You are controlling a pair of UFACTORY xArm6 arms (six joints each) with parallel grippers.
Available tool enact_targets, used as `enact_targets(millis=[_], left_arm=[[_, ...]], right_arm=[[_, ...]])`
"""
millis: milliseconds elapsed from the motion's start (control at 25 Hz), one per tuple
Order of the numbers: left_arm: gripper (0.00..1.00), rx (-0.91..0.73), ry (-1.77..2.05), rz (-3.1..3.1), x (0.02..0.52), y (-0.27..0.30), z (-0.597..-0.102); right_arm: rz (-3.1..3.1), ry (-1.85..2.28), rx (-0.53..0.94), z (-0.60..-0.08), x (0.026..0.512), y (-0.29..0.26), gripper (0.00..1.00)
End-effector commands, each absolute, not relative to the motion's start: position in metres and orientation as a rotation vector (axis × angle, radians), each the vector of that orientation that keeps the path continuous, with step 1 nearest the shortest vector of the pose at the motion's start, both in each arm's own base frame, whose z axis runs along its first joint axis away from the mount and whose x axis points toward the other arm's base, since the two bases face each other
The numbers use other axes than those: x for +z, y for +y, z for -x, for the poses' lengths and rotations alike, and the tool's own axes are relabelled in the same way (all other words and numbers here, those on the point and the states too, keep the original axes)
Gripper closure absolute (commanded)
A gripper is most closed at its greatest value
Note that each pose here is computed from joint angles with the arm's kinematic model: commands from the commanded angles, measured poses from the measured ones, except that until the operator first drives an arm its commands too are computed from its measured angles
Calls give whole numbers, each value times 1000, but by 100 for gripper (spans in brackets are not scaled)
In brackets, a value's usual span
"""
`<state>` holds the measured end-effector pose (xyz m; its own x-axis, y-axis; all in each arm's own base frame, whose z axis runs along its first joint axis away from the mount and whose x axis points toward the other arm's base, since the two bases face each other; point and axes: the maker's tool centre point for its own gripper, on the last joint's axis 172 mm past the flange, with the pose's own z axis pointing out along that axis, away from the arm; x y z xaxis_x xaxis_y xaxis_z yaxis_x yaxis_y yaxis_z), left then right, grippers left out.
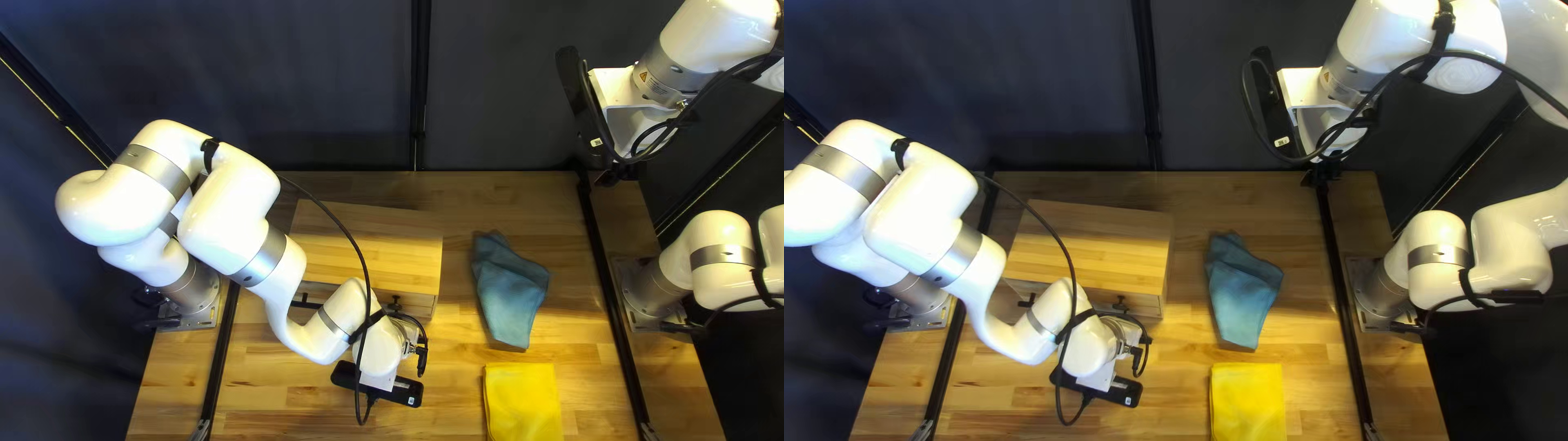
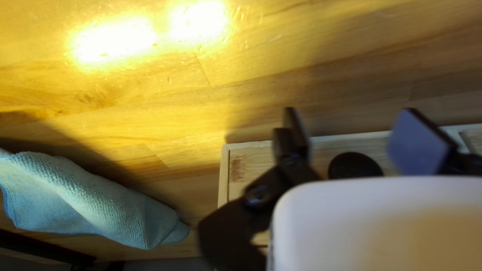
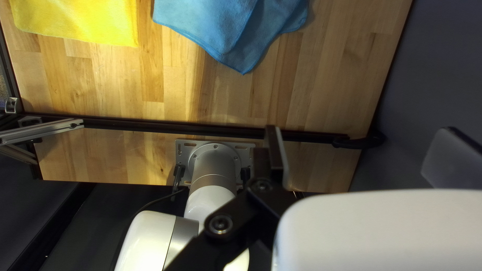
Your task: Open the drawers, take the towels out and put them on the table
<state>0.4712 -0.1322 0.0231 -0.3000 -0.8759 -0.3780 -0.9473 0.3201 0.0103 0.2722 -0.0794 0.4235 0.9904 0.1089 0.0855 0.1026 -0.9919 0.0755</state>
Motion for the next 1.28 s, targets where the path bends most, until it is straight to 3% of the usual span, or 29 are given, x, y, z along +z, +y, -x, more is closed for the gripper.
enact_targets(millis=[40, 240, 320, 360, 1280], left_arm=[[100, 336, 2291, 1636, 24, -135, -470], [100, 347, 2297, 1630, 28, -146, -464], [68, 347, 2302, 1630, 29, -147, -462], [0, 347, 2302, 1630, 29, -147, -462], [0, 360, 2315, 1620, 25, -131, -470]], right_arm=[[-3063, 163, 138, -272, 423, -79, 0], [-3063, 163, 138, -272, 423, -79, 0], [-3063, 163, 138, -272, 423, -79, 0], [-3063, 163, 138, -272, 423, -79, 0], [-3063, 163, 138, -272, 423, -79, 0]])
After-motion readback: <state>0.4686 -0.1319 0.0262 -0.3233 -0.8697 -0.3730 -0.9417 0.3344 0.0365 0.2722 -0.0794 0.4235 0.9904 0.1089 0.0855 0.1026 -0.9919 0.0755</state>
